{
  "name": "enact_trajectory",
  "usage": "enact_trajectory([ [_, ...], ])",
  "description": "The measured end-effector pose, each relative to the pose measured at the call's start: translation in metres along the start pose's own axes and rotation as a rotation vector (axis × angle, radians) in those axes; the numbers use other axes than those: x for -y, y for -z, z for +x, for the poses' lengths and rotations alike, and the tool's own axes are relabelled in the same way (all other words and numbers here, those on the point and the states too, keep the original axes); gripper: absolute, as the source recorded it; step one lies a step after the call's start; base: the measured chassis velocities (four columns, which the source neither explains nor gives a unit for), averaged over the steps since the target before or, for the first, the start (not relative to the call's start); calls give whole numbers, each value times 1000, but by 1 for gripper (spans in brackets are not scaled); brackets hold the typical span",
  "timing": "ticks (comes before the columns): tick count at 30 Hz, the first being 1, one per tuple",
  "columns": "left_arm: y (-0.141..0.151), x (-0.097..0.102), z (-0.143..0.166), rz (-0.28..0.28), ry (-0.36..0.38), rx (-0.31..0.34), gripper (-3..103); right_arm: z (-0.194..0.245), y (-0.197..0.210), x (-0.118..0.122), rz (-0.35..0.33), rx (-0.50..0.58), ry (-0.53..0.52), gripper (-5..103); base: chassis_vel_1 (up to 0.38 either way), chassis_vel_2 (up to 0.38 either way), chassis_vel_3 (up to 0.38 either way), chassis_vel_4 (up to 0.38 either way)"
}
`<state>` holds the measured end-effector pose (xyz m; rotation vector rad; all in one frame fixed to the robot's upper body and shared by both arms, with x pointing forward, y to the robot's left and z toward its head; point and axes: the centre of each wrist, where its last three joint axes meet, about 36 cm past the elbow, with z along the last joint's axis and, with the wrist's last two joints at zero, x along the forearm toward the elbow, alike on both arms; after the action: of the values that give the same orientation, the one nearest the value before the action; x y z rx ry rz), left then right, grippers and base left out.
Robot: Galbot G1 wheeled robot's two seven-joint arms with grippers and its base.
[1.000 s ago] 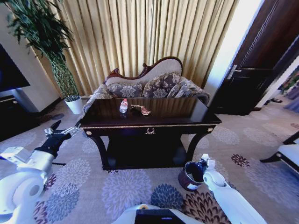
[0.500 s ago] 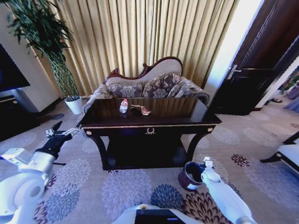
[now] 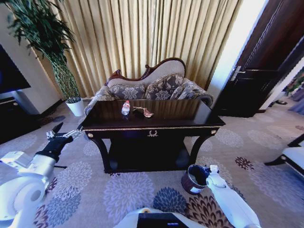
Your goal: Move to the front of the table and place the trash on the table into the trash bin.
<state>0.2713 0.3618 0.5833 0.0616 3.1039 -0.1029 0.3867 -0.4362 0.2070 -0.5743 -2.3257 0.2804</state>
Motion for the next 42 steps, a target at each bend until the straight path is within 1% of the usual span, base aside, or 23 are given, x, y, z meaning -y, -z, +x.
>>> enact_trajectory([
  [2, 0, 1, 0, 1, -1, 2, 100, 2, -1, 1, -1, 1, 1, 87, 0, 0, 0, 0],
  [3, 0, 1, 0, 1, -1, 2, 100, 2, -1, 1, -1, 1, 1, 87, 0, 0, 0, 0],
  [5, 0, 1, 1, 3, -1, -1, 100, 4, -1, 1, -3, 4, 2, 97, 0, 0, 0, 0],
  [11, -1, 0, 2, 4, 6, -1, 100, 11, 2, 0, -9, 16, 19, 100, 0, 0, 0, 0],
  [13, -1, -1, 2, 4, 9, 0, 100, 26, 19, -1, -53, 39, 61, 100, 0, 0, 0, 0],
  [14, -1, -1, 2, 3, 12, 4, 100, 40, 40, -2, -106, 62, 101, 100, 0, 0, 0, 0],
  [15, -1, -1, 2, 3, 12, 4, 100, 40, 40, -2, -106, 62, 101, 100, 0, 0, 0, 0],
  [16, 0, -2, 2, 3, 13, 6, 100, 59, 67, -2, -157, 111, 144, 100, 0, 0, 0, 0],
  [18, 0, -2, 2, 6, 16, 9, 100, 94, 110, 1, -214, 221, 213, 100, 0, 0, 0, 0],
  [19, 0, -2, 2, 6, 16, 9, 100, 94, 110, 1, -214, 221, 213, 100, 0, 0, 0, 0],
  [22, -1, -2, 3, 13, 19, 10, 100, 158, 164, 8, -260, 387, 317, 100, 0, 0, 0, 0],
  [23, -1, -2, 3, 13, 19, 10, 100, 158, 164, 8, -260, 387, 317, 100, 0, 0, 0, 0],
  [24, -2, -2, 3, 15, 20, 10, 100, 198, 186, 12, -262, 486, 368, 100, 0, 0, 0, 0],
  [25, -2, -2, 3, 15, 20, 10, 100, 198, 186, 12, -262, 486, 368, 100, 0, 0, 0, 0],
  [26, -2, -2, 3, 15, 21, 12, 100, 231, 198, 15, -260, 565, 406, 100, 0, 0, 0, 0],
  [27, -2, -2, 3, 16, 22, 12, 100, 246, 203, 17, -258, 597, 418, 100, 0, 0, 0, 0],
  [28, -2, -2, 3, 16, 22, 12, 100, 246, 203, 17, -258, 597, 418, 100, 0, 0, 0, 0],
  [29, -2, -2, 3, 16, 23, 12, 100, 264, 206, 19, -255, 631, 435, 100, 0, 0, 0, 0],
  [30, -2, -2, 3, 16, 23, 12, 100, 264, 206, 19, -255, 631, 435, 100, 0, 0, 0, 0],
  [32, -1, -2, 3, 18, 25, 18, 100, 305, 206, 23, -251, 695, 474, 100, 0, 0, 0, 0],
  [33, -1, -2, 3, 18, 25, 18, 100, 305, 206, 23, -251, 695, 474, 100, 0, 0, 0, 0],
  [35, 0, -3, 1, 20, 34, 20, 100, 327, 198, 25, -255, 713, 478, 100, 0, 0, 0, 0],
  [42, 5, 0, 0, 7, 23, 10, 100, 340, 194, 22, -253, 729, 491, 100, 0, 0, 0, 0],
])
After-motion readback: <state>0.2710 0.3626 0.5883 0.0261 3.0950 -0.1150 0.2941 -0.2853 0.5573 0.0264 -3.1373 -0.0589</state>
